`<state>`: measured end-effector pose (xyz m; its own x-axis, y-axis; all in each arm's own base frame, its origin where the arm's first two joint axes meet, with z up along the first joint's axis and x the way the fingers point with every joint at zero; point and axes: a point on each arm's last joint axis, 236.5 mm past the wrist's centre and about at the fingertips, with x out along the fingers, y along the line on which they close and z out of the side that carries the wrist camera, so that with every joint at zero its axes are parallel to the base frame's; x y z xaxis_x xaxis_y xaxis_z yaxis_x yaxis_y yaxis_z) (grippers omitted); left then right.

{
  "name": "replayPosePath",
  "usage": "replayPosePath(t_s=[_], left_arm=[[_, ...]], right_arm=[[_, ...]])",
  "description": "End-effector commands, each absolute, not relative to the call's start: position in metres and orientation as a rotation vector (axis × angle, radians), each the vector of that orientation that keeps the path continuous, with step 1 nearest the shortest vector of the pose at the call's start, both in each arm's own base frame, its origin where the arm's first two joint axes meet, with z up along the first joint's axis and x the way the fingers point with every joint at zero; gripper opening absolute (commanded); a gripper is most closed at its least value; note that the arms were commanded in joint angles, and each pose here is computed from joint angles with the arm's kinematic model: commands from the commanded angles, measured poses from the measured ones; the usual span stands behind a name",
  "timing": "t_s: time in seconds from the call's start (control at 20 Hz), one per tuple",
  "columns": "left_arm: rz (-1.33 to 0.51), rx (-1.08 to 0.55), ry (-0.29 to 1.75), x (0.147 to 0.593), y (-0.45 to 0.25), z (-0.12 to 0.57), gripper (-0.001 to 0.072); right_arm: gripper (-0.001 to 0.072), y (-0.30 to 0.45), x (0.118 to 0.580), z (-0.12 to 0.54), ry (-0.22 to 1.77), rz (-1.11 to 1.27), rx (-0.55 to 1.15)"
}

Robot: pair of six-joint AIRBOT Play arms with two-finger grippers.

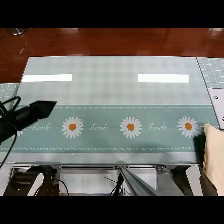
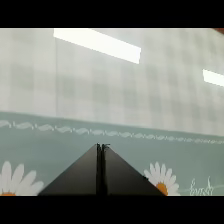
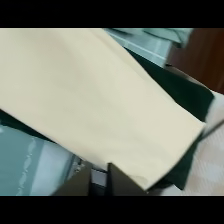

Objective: Fold the shirts.

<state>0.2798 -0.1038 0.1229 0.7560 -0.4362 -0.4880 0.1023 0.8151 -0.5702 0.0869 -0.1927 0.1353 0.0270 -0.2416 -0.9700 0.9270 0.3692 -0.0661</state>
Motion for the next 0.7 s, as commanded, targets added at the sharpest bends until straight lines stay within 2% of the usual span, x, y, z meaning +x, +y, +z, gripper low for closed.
replayPosePath(t_s=[0.0,0.05,0.15,0.25,0.35,0.45,0.55,0.65], left_arm=[[-0.328,-0.500,0.554,0.326,-0.101,0.173,0.0026],[-0.395,-0.468,0.559,0.338,-0.115,0.194,0.0026],[-0.566,-0.372,0.615,0.357,-0.158,0.228,0.0025],[-0.652,-0.200,0.723,0.369,-0.188,0.226,0.0025],[-0.549,-0.017,0.891,0.378,-0.179,0.174,0.0025],[-0.419,0.051,1.061,0.374,-0.158,0.108,0.0025],[-0.360,0.084,1.187,0.361,-0.140,0.054,0.0025],[-0.334,0.080,1.252,0.352,-0.128,0.031,0.0026]], right_arm=[[0.0018,-0.162,0.226,0.161,1.008,-0.535,0.779],[0.0017,-0.133,0.277,0.180,0.935,-0.342,0.756],[0.0017,-0.048,0.358,0.211,0.820,-0.009,0.600],[0.0018,0.028,0.391,0.204,0.813,0.140,0.362],[0.0018,0.073,0.394,0.150,0.940,0.125,0.084],[0.0018,0.088,0.385,0.088,1.074,0.063,-0.063],[0.0018,0.090,0.372,0.032,1.204,0.033,-0.125],[0.0018,0.090,0.366,0.007,1.278,0.027,-0.134]])
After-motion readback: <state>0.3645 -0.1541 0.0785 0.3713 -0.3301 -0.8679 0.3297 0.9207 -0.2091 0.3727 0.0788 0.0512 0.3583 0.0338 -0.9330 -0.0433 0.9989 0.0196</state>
